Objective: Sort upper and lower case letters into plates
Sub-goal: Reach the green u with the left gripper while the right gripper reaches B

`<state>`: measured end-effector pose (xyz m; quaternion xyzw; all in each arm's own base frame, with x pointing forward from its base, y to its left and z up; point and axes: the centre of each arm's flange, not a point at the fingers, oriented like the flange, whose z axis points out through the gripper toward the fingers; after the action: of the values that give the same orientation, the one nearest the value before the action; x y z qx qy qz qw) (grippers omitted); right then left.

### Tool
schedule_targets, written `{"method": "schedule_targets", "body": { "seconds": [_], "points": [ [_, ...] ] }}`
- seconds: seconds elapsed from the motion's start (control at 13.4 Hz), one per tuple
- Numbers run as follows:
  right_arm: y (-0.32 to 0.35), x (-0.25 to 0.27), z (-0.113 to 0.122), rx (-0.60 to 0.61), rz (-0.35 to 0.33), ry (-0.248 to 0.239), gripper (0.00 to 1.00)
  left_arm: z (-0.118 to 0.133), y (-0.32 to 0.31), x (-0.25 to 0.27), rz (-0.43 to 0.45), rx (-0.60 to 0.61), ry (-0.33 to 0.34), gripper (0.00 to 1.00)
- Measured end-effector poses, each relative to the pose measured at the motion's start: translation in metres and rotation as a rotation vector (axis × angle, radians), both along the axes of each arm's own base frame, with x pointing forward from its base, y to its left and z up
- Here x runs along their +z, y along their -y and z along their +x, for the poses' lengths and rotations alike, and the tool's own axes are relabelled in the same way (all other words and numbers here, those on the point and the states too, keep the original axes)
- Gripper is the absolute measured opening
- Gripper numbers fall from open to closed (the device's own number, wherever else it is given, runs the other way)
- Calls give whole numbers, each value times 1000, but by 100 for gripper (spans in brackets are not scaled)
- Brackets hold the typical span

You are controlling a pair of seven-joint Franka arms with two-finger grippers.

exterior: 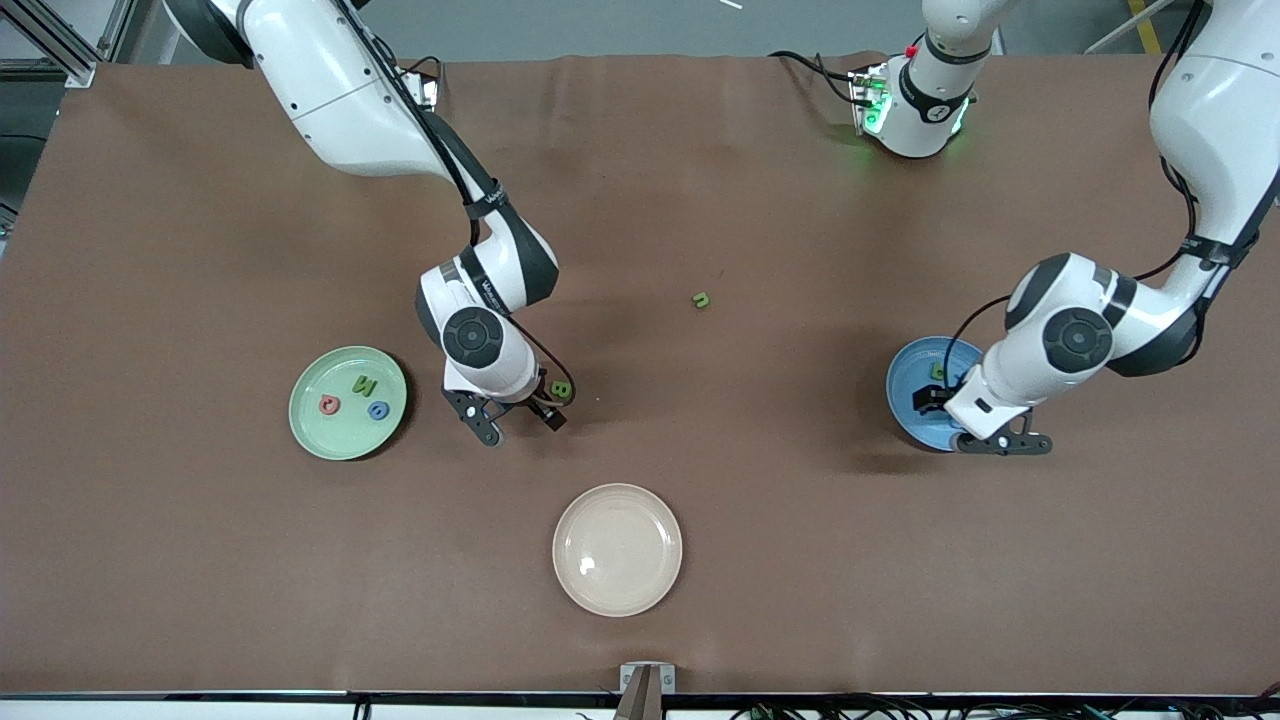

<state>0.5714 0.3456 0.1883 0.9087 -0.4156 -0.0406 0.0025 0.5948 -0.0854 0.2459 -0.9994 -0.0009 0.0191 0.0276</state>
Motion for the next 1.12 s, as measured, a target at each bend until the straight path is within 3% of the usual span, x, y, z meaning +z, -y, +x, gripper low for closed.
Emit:
{"method": "schedule_targets", "body": {
  "seconds": [0.37,0.45,0.82,0.9,1.12],
  "points": [
    [-18,-3,-13,-73,-12,-8,83,-41,135,46,-8,250,26,100],
    [-21,-4,-15,-84,-13,-9,77,-55,166,46,-5,327,31,100],
    [-33,-4,-22,-95,-17,-10,64,-129,289,44,-26,666,51,100],
    [-32,-4,-22,-97,-18,-9,56,-138,303,42,-43,703,48,100],
    [-27,-5,-19,-104,-24,-7,55,-149,321,19,-65,739,42,100]
  ]
}}
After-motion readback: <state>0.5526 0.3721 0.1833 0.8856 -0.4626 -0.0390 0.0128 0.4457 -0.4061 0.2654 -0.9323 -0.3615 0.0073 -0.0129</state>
